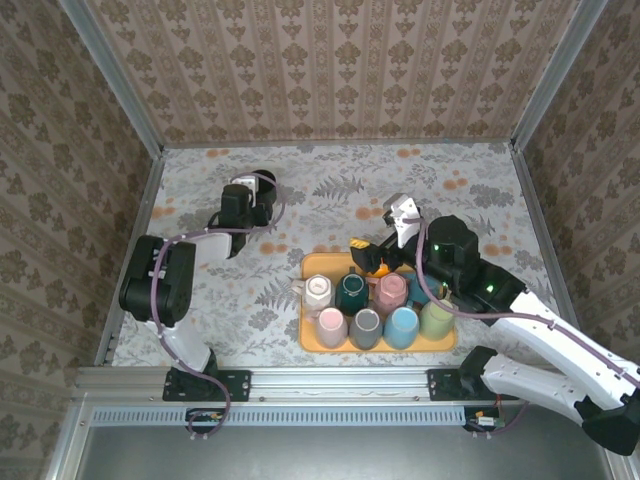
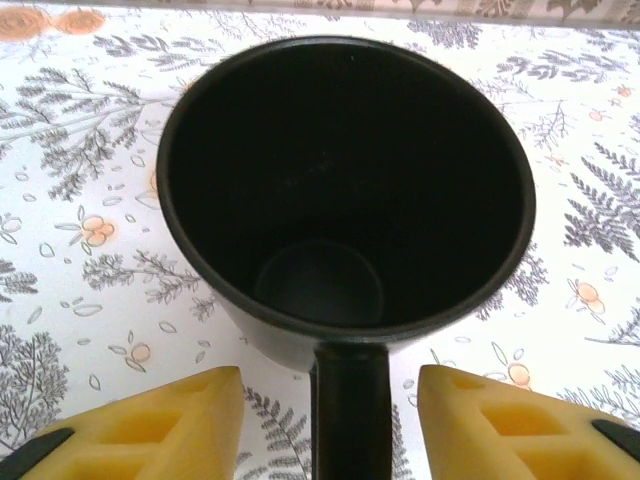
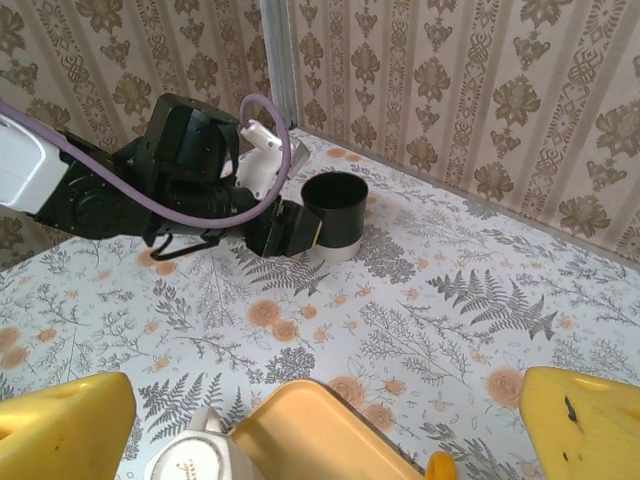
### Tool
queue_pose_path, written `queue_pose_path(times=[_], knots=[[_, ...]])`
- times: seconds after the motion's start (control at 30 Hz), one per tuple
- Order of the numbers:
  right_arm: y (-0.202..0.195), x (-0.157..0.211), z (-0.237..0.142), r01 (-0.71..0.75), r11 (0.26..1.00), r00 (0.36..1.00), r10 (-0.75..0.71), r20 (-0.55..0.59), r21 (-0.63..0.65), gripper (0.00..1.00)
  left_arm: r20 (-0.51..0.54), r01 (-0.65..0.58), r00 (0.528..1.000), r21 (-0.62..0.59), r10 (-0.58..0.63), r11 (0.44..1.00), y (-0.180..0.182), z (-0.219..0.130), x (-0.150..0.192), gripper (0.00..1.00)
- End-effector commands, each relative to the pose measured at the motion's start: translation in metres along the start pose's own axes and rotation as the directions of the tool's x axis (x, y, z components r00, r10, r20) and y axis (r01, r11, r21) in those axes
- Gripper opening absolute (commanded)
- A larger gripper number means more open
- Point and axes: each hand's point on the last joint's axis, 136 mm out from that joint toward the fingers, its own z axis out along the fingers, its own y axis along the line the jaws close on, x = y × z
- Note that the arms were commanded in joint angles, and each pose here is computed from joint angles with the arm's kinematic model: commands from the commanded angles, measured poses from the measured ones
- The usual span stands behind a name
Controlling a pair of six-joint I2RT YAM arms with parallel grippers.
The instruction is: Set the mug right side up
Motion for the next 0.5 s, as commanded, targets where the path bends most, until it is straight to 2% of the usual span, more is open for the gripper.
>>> queue_pose_path(times=[0.0, 0.3, 0.47], knots=[[-0.001, -0.019, -0.007, -0.004, 1.000, 1.000, 0.004, 0.029, 0.004, 1.00, 0.024, 0.024, 0.999, 0.021, -0.024, 0.999, -0.005, -0.021, -0.022, 0.54], [-0.003, -0.021, -0.015, -0.012, 1.000, 1.000, 0.012, -0.009, 0.009, 1.00, 0.039, 0.028, 0.999, 0.045, -0.030, 0.999, -0.011, -0.065, -0.044, 0.58], [-0.001, -0.014, -0.020, 0.015, 1.000, 0.993, -0.016, -0.114, -0.005, 0.99, -0.022, 0.176, 0.984, 0.005, -0.175, 0.984, -0.006, -0.107, -0.055, 0.63]])
